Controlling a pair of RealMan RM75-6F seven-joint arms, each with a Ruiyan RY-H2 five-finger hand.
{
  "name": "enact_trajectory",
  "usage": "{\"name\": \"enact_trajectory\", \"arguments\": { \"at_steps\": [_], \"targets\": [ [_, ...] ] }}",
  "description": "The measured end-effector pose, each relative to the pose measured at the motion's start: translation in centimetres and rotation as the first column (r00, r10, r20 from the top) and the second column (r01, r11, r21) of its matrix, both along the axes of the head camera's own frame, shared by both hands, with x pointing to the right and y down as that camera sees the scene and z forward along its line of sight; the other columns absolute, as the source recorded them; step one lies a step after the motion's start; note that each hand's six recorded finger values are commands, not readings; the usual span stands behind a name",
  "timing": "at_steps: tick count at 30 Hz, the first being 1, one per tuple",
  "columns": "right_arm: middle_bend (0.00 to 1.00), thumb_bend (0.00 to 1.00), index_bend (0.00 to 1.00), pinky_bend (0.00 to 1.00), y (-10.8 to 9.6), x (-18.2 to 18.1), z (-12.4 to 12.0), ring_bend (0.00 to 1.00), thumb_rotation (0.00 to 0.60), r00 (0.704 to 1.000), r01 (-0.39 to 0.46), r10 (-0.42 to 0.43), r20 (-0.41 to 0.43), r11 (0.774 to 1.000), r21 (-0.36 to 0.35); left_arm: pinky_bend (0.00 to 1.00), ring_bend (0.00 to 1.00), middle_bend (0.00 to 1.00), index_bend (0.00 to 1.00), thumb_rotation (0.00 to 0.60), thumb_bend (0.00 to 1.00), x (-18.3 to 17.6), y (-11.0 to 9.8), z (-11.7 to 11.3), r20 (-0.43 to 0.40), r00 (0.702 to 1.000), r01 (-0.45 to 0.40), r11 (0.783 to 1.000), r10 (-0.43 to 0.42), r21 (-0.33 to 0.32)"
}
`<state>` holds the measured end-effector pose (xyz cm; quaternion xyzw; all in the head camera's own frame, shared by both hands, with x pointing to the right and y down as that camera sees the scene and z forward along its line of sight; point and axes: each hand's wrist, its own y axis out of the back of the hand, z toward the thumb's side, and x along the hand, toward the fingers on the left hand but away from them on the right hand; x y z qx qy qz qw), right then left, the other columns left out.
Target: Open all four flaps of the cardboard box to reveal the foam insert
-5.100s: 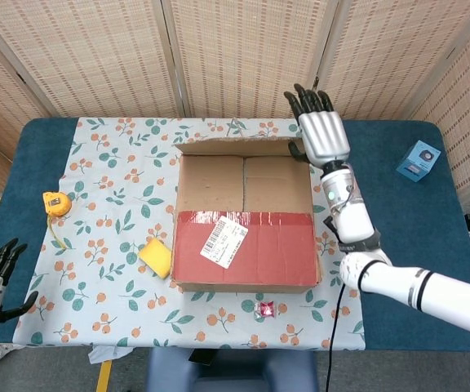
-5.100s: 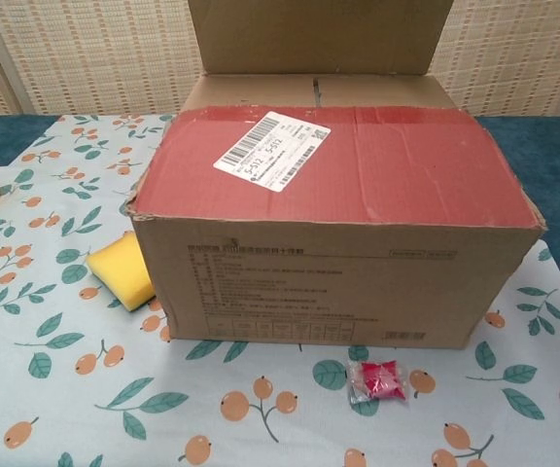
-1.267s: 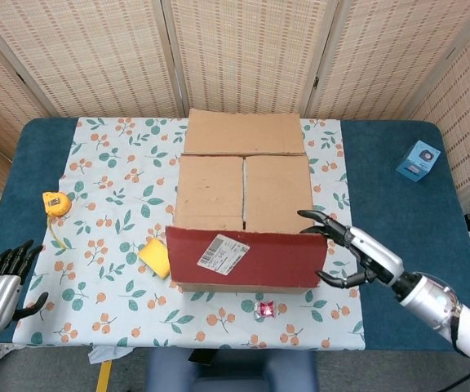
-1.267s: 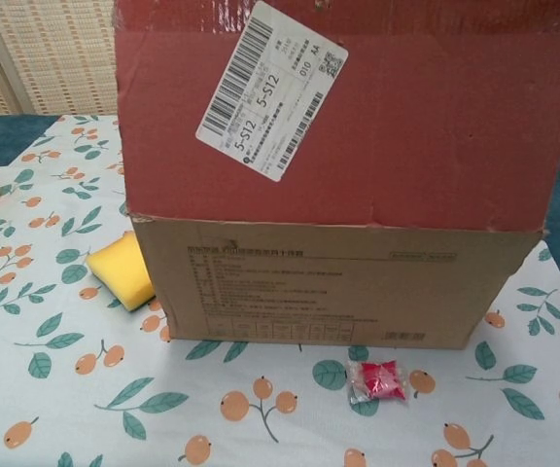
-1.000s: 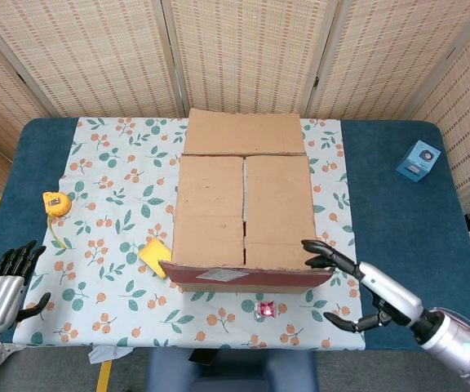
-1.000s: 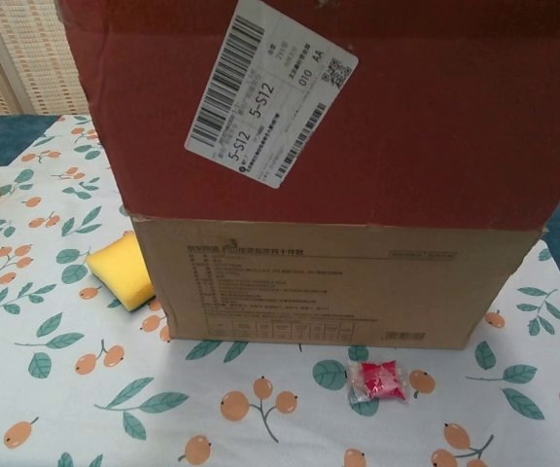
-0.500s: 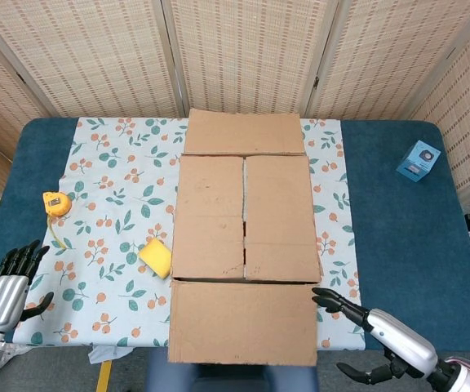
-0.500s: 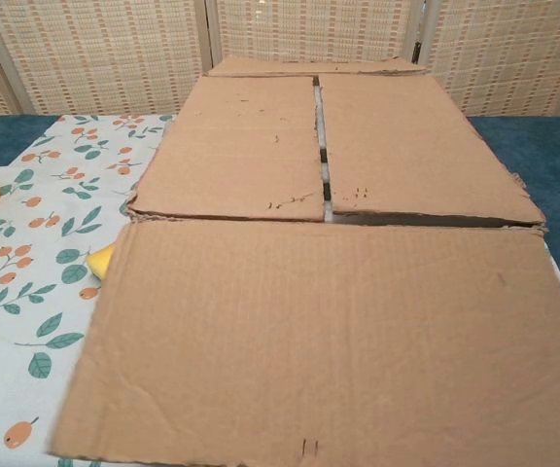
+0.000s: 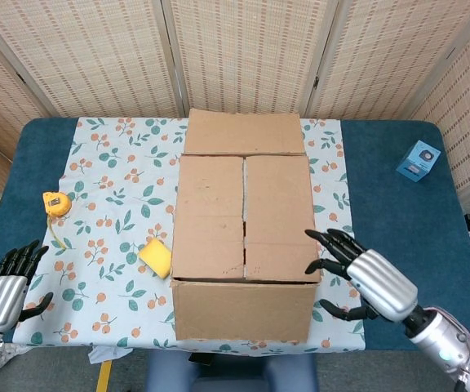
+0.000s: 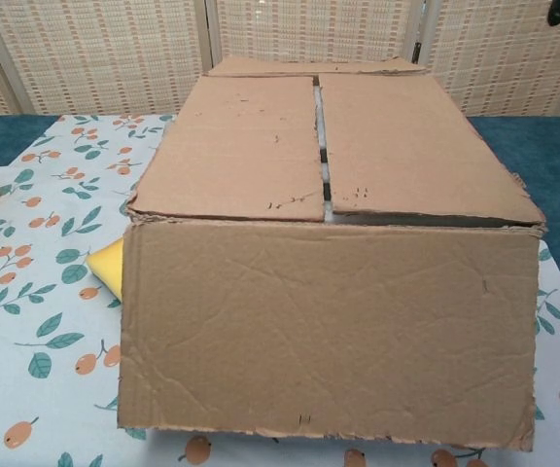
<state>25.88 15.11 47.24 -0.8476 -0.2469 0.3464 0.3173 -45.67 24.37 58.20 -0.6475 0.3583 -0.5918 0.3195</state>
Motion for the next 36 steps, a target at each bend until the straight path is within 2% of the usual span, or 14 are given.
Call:
{"name": "enact_trajectory", "arguments": {
  "at_steps": [4,7,10,16,22,29,36],
  "targets": [
    [0.01,0.45,0.40,0.00,-3.1,-2.4,1.1,0.02,0.302,0.988,0.092,-0.072,-0.139,0.985,0.144,0.00,0.00,0.00,0.00,0.600,0.38,-0.2,0.0,-0.1,-0.007,1.000,0.007,1.000,-0.007,-0.001],
    [0.01,0.45,0.41,0.00,-5.0,-4.3,2.1,0.01,0.292,0.967,0.155,-0.106,-0.232,0.966,0.206,0.00,0.00,0.00,0.00,0.600,0.38,-0.4,0.1,-0.1,-0.010,1.000,0.008,1.000,-0.008,-0.005],
    [0.01,0.45,0.44,0.00,-6.7,-6.2,3.2,0.01,0.289,0.943,0.204,-0.127,-0.306,0.951,0.231,0.00,0.00,0.00,0.00,0.600,0.38,-0.5,0.1,-0.2,-0.017,1.000,0.012,1.000,-0.012,-0.007],
    [0.01,0.45,0.50,0.00,-9.1,-11.3,5.4,0.00,0.236,0.899,0.298,-0.187,-0.397,0.924,0.240,0.00,0.00,0.00,0.00,0.600,0.38,-0.7,0.1,-0.3,-0.032,0.999,0.018,1.000,-0.018,-0.009],
    [0.02,0.45,0.55,0.00,-9.7,-16.5,7.6,0.00,0.226,0.872,0.371,-0.255,-0.417,0.901,0.224,0.00,0.00,0.00,0.00,0.600,0.38,-1.0,0.1,-0.6,-0.046,0.999,0.027,1.000,-0.027,-0.006],
    [0.02,0.48,0.59,0.00,-9.9,-18.6,10.5,0.00,0.224,0.835,0.417,-0.298,-0.462,0.891,0.180,0.00,0.00,0.00,0.00,0.600,0.38,-1.3,0.1,-0.7,-0.054,0.998,0.036,0.999,-0.036,-0.005],
    [0.02,0.49,0.62,0.00,-10.0,-19.1,11.9,0.00,0.223,0.806,0.444,-0.317,-0.501,0.882,0.157,0.00,0.00,0.00,0.00,0.600,0.38,-1.4,0.1,-0.8,-0.058,0.998,0.037,0.999,-0.037,-0.002]
  ]
}}
